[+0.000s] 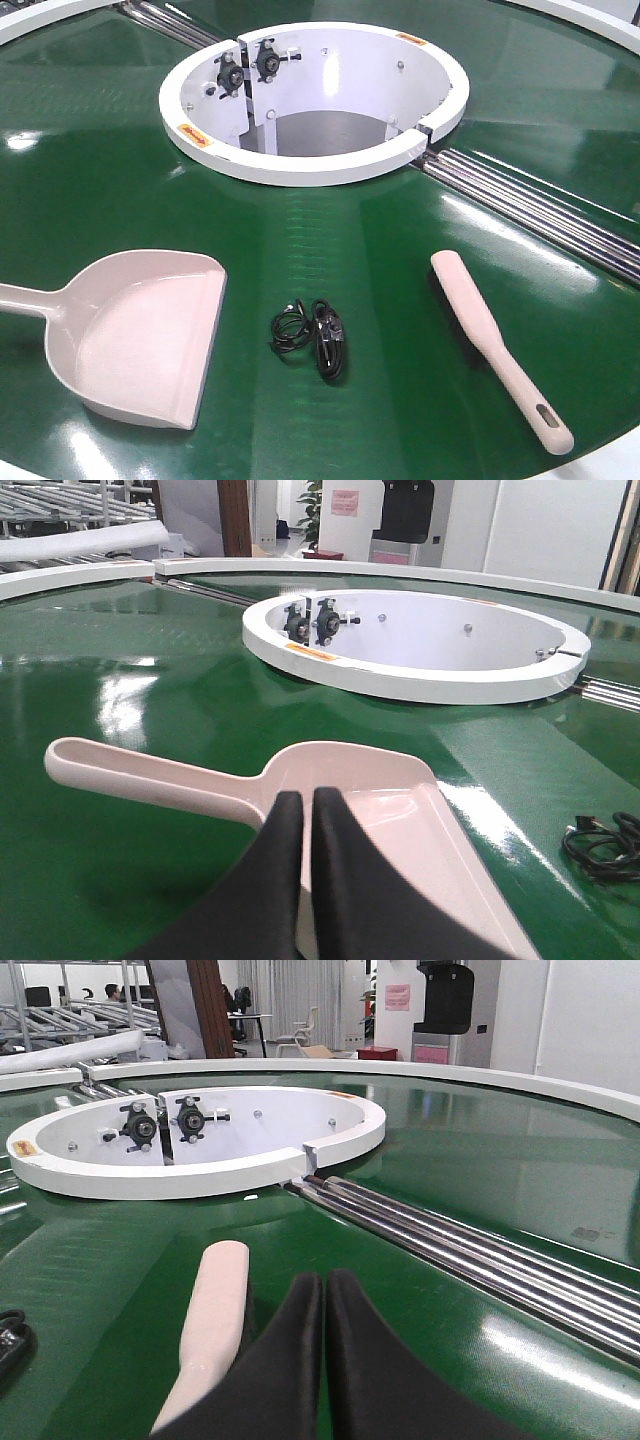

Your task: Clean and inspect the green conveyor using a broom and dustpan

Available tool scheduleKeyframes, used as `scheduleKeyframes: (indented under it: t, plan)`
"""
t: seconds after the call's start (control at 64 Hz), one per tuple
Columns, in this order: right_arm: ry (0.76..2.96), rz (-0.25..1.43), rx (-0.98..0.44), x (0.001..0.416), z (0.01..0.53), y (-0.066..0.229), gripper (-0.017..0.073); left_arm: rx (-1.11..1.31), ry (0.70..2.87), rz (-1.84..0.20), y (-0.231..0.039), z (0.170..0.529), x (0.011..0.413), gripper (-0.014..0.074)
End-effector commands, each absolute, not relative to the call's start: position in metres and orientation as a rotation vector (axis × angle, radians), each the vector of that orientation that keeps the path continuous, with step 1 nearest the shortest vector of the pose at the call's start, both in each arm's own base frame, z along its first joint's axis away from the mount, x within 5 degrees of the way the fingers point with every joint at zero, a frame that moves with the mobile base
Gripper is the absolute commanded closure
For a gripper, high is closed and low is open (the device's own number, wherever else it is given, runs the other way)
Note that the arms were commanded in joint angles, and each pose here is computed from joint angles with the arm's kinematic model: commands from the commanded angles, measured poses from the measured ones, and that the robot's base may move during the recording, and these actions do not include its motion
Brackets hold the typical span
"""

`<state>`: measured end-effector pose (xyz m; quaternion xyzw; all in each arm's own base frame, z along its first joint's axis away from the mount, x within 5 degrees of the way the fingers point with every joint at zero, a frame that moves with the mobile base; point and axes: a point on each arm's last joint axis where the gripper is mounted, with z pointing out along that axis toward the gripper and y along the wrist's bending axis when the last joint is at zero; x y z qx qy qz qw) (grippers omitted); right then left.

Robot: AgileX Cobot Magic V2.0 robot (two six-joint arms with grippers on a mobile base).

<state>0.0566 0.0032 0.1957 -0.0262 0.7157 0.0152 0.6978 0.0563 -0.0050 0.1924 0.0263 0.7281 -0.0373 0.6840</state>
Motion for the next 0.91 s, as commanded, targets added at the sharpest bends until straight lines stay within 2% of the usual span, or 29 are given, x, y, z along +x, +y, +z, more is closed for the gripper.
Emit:
scheduleKeyframes:
  t: [0.0,0.89]
  plan:
    - [1.512,0.026,-0.068,0.0558,0.2021,0.0034,0.0568,0.047,1.562,-0.093,-0.0049,0.1958,0.0559,0.06]
    - [1.512,0.025,-0.068,0.0558,0.202,0.0034,0.0568,0.047,1.562,-0.093,-0.0049,0.1958,0.0559,0.06]
